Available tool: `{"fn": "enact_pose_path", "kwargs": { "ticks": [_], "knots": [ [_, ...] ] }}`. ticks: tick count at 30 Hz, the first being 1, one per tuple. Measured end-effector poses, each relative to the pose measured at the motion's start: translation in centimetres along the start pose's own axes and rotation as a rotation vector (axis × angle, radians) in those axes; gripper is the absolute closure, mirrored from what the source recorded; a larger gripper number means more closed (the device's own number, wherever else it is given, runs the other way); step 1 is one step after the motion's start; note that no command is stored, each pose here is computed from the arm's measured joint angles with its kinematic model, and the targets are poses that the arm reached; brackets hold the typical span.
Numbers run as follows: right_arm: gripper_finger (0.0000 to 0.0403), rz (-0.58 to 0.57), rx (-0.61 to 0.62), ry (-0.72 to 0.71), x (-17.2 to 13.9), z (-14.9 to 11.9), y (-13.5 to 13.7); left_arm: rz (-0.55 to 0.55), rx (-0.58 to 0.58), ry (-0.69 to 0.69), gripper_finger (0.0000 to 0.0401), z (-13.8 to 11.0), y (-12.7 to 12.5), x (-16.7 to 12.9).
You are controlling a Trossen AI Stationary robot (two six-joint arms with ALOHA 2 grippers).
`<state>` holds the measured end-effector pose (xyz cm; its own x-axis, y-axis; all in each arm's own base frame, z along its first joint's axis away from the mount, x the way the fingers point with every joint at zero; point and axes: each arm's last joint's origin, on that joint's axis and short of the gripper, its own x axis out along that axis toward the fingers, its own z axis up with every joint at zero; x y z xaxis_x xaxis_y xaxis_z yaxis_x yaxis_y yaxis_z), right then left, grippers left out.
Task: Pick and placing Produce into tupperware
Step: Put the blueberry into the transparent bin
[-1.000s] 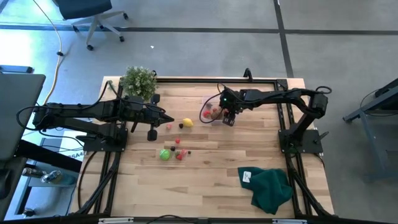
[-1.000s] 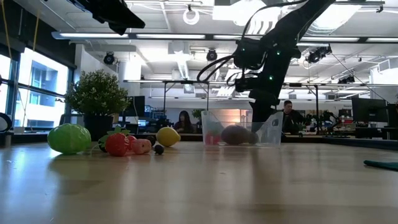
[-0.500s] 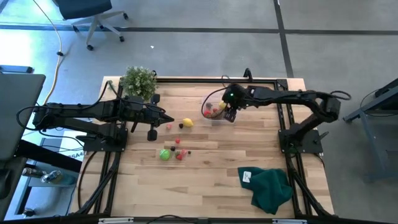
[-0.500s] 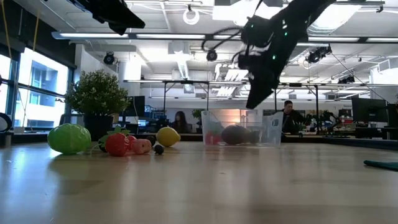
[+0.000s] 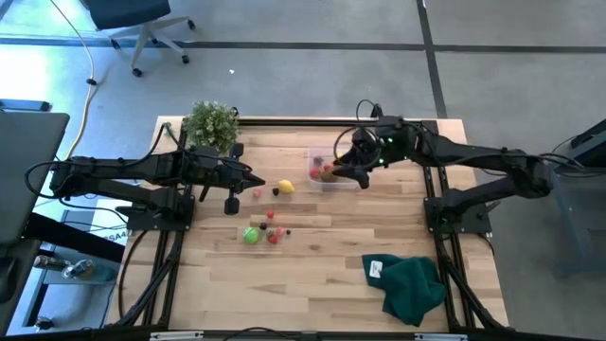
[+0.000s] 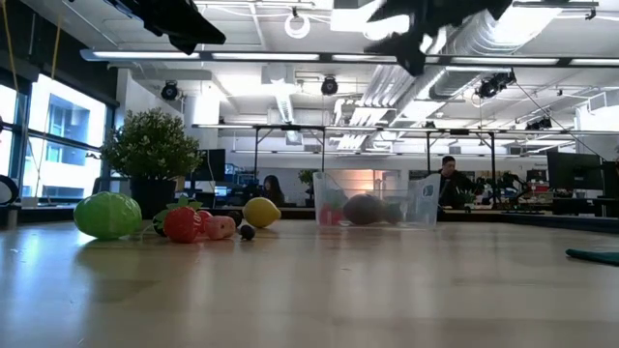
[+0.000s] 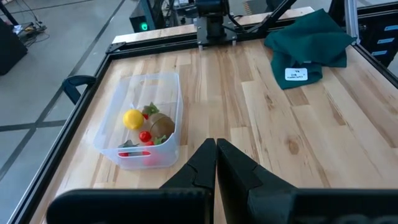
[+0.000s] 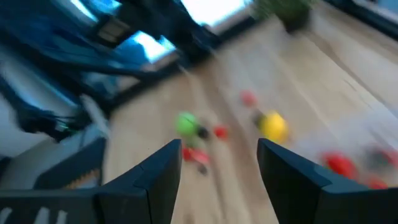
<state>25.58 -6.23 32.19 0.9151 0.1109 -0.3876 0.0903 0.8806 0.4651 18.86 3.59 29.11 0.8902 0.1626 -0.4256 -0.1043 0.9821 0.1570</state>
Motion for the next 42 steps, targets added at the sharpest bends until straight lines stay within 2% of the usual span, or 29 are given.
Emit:
{"fn": "enact_pose_path", "kwargs": {
  "ticks": [3, 6, 11, 16, 21, 26, 34, 42],
  "knots": [
    [0.0201, 0.056, -0.071, -0.068, 0.6, 0.1, 2.2, 0.0, 0.0, 0.0, 0.0396, 0.0, 0.0, 0.0],
    [0.0201, 0.027, -0.135, -0.114, 1.5, -0.5, 4.3, 0.0, 0.0, 0.0, 0.0396, 0.0, 0.0, 0.0],
    [0.0201, -0.108, -0.224, -0.147, 4.1, -3.0, 7.3, 0.0, 0.0, 0.0, 0.0396, 0.0, 0.0, 0.0],
    [0.0201, -0.091, -0.247, -0.247, 8.6, -6.6, 9.2, 0.0, 0.0, 0.0, 0.0396, 0.0, 0.0, 0.0],
    [0.0201, -0.12, -0.256, -0.2, 13.0, -10.2, 8.5, 0.0, 0.0, 0.0, 0.0396, 0.0, 0.0, 0.0],
    [0.0201, -0.114, -0.245, -0.153, 15.9, -12.6, 7.3, 0.0, 0.0, 0.0, 0.0396, 0.0, 0.0, 0.0],
    [0.0201, -0.153, -0.166, -0.081, 18.5, -15.4, 5.4, 0.0, 0.0, 0.0, 0.0396, 0.0, 0.0, 0.0],
    [0.0201, -0.206, -0.195, -0.042, 20.0, -17.5, 4.0, 0.0, 0.0, 0.0, 0.0396, 0.0, 0.0, 0.0]
  ]
}}
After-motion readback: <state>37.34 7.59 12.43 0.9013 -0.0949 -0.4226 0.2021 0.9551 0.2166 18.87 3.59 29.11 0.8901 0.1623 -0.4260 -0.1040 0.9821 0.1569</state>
